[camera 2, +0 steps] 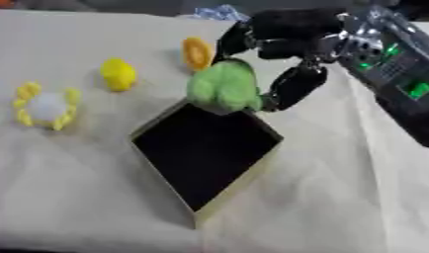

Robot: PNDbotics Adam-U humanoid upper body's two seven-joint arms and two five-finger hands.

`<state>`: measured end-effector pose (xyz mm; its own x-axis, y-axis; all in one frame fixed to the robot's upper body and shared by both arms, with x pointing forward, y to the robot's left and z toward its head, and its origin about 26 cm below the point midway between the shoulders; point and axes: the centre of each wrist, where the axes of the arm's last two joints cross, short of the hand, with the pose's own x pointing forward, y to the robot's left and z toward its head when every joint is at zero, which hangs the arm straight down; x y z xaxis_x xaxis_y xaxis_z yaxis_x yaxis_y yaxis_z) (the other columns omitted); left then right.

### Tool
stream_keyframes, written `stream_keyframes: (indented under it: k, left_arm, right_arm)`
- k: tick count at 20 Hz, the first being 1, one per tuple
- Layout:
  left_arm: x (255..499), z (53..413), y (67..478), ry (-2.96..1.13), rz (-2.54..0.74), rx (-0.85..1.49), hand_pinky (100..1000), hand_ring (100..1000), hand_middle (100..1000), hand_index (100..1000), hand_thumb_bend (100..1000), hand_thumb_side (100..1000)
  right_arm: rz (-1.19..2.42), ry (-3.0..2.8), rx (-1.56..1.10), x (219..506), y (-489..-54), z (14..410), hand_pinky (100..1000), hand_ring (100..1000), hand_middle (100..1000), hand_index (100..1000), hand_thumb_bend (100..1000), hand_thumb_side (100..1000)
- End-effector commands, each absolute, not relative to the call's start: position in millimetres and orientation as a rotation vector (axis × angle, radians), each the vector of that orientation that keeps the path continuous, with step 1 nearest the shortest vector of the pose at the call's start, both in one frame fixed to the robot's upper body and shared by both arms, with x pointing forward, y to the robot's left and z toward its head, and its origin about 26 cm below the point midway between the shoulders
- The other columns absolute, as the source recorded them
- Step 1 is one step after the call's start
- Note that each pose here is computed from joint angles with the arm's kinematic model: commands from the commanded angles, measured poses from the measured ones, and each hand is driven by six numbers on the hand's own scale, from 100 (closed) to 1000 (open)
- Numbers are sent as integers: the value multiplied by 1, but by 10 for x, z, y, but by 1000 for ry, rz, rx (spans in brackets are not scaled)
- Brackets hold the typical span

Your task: Pick up objects on the table and place them in the box.

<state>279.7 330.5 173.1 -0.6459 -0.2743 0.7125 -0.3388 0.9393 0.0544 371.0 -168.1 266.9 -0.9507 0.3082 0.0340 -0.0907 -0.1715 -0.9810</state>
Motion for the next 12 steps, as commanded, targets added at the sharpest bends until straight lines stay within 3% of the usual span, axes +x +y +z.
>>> stream_keyframes:
  k: [1,4,9,12]
  left_arm:
    - [2784,1840,3301,-2348,80,433,828,700,630,805,135,704]
    - [2789,1843,3291,-2349,77,425,827,700,629,805,134,704]
    - [2786,1846,3300,-2348,75,430,827,700,629,805,133,706]
    - [2786,1844,3299,-2347,75,430,827,701,630,804,134,706]
  right_arm:
    - [2223,-1825,-287,3740,-1676,2705,855,785,564,738,207,100]
    - [2234,-1752,-269,3791,-1567,2551,857,804,592,758,253,100]
    - [2336,-1628,-311,3831,-1554,2458,905,943,812,905,323,320]
    - [2408,-1613,-317,3814,-1540,2516,920,968,849,935,323,367]
